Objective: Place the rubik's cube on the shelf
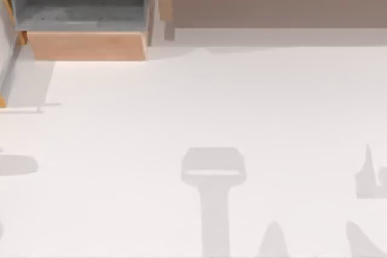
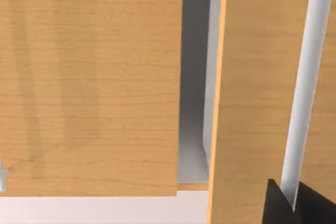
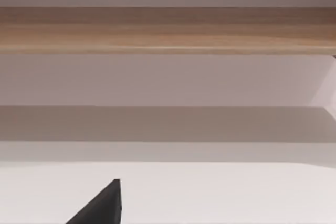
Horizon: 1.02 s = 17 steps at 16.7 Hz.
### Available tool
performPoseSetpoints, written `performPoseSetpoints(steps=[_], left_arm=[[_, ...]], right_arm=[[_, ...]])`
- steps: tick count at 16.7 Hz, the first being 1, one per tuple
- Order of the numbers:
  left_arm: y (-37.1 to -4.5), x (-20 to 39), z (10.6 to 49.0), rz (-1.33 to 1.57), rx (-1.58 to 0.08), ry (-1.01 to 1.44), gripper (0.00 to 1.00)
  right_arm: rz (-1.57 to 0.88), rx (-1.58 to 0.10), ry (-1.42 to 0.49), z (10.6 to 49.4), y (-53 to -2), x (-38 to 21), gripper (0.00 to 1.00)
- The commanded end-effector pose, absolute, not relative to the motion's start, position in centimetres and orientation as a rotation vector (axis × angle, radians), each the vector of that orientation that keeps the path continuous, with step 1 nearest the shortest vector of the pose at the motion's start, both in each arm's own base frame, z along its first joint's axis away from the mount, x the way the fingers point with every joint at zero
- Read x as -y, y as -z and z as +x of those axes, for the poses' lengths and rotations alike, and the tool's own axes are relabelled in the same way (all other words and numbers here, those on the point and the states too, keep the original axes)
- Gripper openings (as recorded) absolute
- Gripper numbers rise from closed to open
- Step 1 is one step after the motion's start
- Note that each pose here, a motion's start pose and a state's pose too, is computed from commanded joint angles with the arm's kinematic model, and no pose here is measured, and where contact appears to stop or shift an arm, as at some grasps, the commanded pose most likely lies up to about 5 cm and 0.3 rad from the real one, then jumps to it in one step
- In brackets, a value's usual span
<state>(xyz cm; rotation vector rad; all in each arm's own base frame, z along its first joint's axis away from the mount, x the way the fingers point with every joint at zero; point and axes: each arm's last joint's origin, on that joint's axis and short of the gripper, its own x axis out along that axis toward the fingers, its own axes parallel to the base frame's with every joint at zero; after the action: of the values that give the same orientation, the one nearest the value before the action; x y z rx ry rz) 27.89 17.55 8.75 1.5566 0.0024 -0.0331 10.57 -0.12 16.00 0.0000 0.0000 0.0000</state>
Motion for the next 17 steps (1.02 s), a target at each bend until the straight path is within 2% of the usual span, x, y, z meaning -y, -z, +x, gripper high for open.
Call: performPoseSetpoints(steps=[4, 8, 17], left_arm=[[-8.6, -17.3, 24.7, 1.553, -0.006, 0.039, 0.00], [-8.8, -17.4, 24.5, 1.556, -0.002, 0.036, 0.00], [-8.8, -17.4, 24.5, 1.556, -0.002, 0.036, 0.68]], right_arm=[[0.000, 0.000, 0.000, 10.6, -16.0, 0.1, 1.00], [0.000, 0.000, 0.000, 10.6, -16.0, 0.1, 1.00], [0.000, 0.000, 0.000, 10.6, -16.0, 0.1, 1.00]])
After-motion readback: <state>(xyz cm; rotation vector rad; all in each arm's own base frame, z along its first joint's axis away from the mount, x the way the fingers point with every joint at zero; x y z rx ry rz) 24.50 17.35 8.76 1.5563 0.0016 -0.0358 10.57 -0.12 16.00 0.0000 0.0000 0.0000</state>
